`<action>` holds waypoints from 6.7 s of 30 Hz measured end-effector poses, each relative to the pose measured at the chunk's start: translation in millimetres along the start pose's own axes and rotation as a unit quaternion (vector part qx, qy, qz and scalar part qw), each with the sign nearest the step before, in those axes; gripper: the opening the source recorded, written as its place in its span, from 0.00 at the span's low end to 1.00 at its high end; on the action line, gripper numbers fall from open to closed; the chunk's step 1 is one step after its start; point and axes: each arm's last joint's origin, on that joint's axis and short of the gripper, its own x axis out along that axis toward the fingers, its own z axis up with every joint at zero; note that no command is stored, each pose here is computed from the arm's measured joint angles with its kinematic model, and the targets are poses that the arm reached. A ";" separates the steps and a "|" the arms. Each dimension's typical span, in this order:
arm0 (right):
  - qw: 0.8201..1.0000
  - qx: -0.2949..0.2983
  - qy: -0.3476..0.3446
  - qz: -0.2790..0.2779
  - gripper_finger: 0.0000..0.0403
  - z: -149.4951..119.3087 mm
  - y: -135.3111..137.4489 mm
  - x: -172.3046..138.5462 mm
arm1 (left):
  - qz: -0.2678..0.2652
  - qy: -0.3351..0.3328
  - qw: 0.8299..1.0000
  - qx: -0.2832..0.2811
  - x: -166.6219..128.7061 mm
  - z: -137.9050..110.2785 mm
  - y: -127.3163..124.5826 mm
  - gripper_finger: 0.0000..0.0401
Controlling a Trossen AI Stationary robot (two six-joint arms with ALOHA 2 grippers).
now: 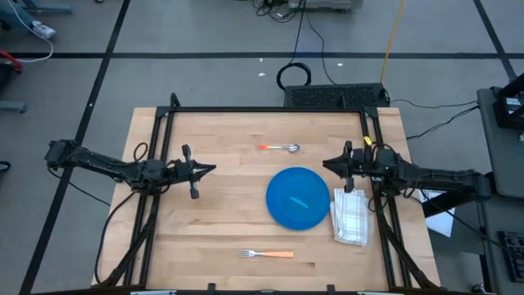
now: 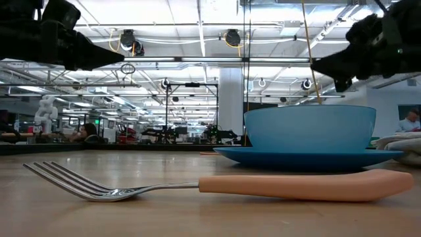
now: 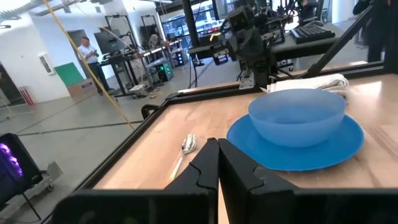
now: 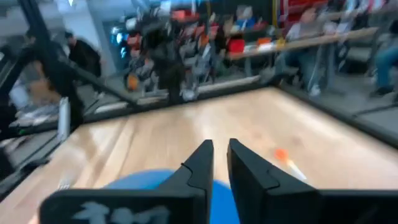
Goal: Set table place
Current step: Put the light orange fork to the left of the blue plate
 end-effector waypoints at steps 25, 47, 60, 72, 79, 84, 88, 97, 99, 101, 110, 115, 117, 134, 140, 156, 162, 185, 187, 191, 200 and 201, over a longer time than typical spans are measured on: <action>0.979 -0.083 0.180 0.036 0.50 86.3 90.6 108.0 | -0.003 0.014 1.000 -0.011 0.0 -2.8 -0.6 0.02; 0.915 -0.003 0.403 0.033 0.50 62.5 180.4 175.0 | -0.003 0.014 1.000 -0.024 0.0 -2.9 -0.7 0.02; 0.877 0.019 0.478 0.054 0.50 18.4 197.3 212.5 | -0.005 0.024 0.999 -0.032 -0.1 -4.9 -1.1 0.02; 0.874 0.019 0.480 0.074 0.50 -20.8 211.2 227.0 | -0.006 0.027 0.999 -0.032 -0.1 -5.3 -1.2 0.02; 0.869 0.013 0.488 0.086 0.50 -30.3 221.6 222.7 | -0.007 0.033 0.999 -0.039 -0.3 -6.6 -1.6 0.02; 0.869 -0.003 0.483 0.107 0.50 -31.3 231.8 217.4 | -0.007 0.034 0.999 -0.039 -0.3 -6.7 -1.6 0.02; 0.873 -0.012 0.477 0.101 0.50 -32.3 237.2 213.8 | -0.007 0.034 0.999 -0.039 -0.3 -6.7 -1.6 0.02; 0.868 -0.008 0.488 0.087 0.50 -53.9 246.2 211.5 | -0.007 0.034 0.998 -0.049 -0.2 -6.7 -1.6 0.02; 0.865 -0.009 0.494 0.086 0.50 -59.6 247.6 210.9 | -0.007 0.033 0.998 -0.052 -0.3 -6.7 -1.6 0.02; 0.864 -0.007 0.497 0.082 0.50 -63.4 247.8 211.0 | -0.007 0.034 0.998 -0.052 -0.2 -6.7 -1.6 0.02; 0.862 -0.010 0.500 0.084 0.50 -72.4 252.1 209.4 | -0.010 0.033 0.998 -0.056 -0.3 -6.7 -1.8 0.02; 0.861 -0.014 0.502 0.081 0.50 -77.7 253.0 209.4 | -0.010 0.033 0.998 -0.056 -0.3 -6.6 -1.8 0.02; 0.857 -0.023 0.509 0.077 0.50 -84.2 252.7 208.7 | -0.010 0.033 0.998 -0.056 -0.3 -6.7 -1.8 0.02; 0.853 -0.032 0.515 0.078 0.28 -95.5 251.5 210.9 | -0.012 0.036 0.998 -0.057 -0.4 -7.2 -2.1 0.02; 0.862 -0.025 0.497 0.100 0.11 -93.3 254.7 214.2 | -0.012 0.036 0.998 -0.058 -0.4 -7.3 -2.2 0.02; 0.916 0.033 0.399 0.011 0.11 -44.8 236.7 229.5 | -0.012 0.037 0.997 -0.061 -0.4 -7.5 -2.2 0.02; 0.936 0.102 0.338 -0.004 0.11 -18.5 227.6 241.1 | -0.011 0.037 0.997 -0.061 -0.4 -7.5 -2.1 0.02; 0.891 0.334 0.245 -0.184 0.11 -9.3 184.6 262.3 | -0.004 0.020 0.998 -0.064 -0.1 -4.0 -1.1 0.02; 0.890 0.343 0.229 -0.196 0.11 -7.9 181.9 263.8 | -0.004 0.020 0.998 -0.063 -0.1 -4.0 -1.1 0.02; 0.890 0.337 0.208 -0.226 0.11 -11.0 175.0 266.6 | -0.004 0.020 0.998 -0.055 -0.1 -4.0 -1.1 0.02; 0.870 0.360 0.228 -0.248 0.11 -30.5 156.8 277.9 | -0.004 0.020 0.998 -0.053 -0.1 -4.0 -1.1 0.02; 0.872 0.358 0.228 -0.243 0.11 -29.7 155.7 279.1 | -0.004 0.021 0.998 -0.053 -0.1 -4.0 -1.1 0.02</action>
